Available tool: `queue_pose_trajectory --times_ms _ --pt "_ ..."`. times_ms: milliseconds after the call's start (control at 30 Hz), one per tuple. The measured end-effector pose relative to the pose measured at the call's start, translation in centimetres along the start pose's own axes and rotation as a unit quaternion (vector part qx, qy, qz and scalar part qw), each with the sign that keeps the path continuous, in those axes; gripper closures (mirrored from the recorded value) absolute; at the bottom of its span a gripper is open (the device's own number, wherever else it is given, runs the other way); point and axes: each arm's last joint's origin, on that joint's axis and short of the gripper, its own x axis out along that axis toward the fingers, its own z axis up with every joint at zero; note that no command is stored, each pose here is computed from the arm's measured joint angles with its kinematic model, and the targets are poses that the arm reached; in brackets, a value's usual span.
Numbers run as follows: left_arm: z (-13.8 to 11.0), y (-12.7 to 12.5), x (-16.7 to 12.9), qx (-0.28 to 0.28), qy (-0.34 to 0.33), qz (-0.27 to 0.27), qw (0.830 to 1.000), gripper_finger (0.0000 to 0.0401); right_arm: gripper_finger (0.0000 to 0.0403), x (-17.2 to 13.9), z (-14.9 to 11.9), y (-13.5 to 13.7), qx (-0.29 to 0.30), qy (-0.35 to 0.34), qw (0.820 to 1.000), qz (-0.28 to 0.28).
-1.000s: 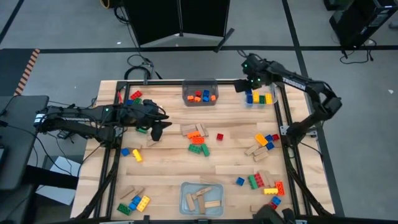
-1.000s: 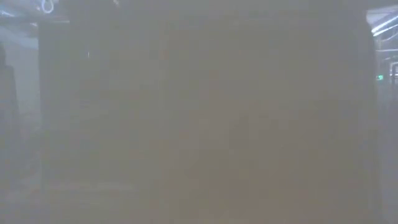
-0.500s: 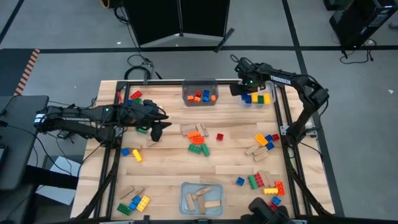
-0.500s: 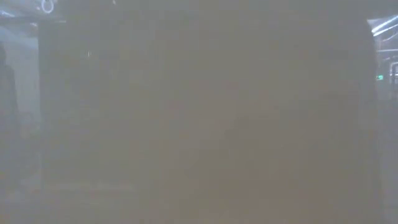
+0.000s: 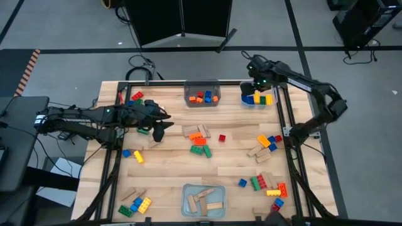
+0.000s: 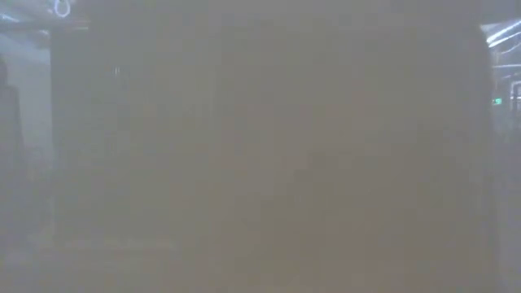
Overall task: Sort blocks by size
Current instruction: Put the brown block into the gray bin
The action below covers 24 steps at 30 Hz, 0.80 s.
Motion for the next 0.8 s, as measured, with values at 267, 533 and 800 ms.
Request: queue_pose_trajectory --times_ms 267,533,800 --pt "0.1 0.0 0.0 0.036 -0.005 0.008 0.999 0.0210 0.0188 -6.8 -5.5 1.7 -0.165 -0.015 0.978 0.125" --pt "0.1 0.1 0.0 0.036 -0.011 0.024 0.999 0.0210 0.0188 -9.4 -11.6 3.5 -0.339 0.054 0.929 0.139" --pt "0.1 0.2 0.0 0.048 -0.012 0.031 0.998 0.0210 0.0181 -7.6 -15.9 6.1 -0.470 0.096 0.867 0.138"
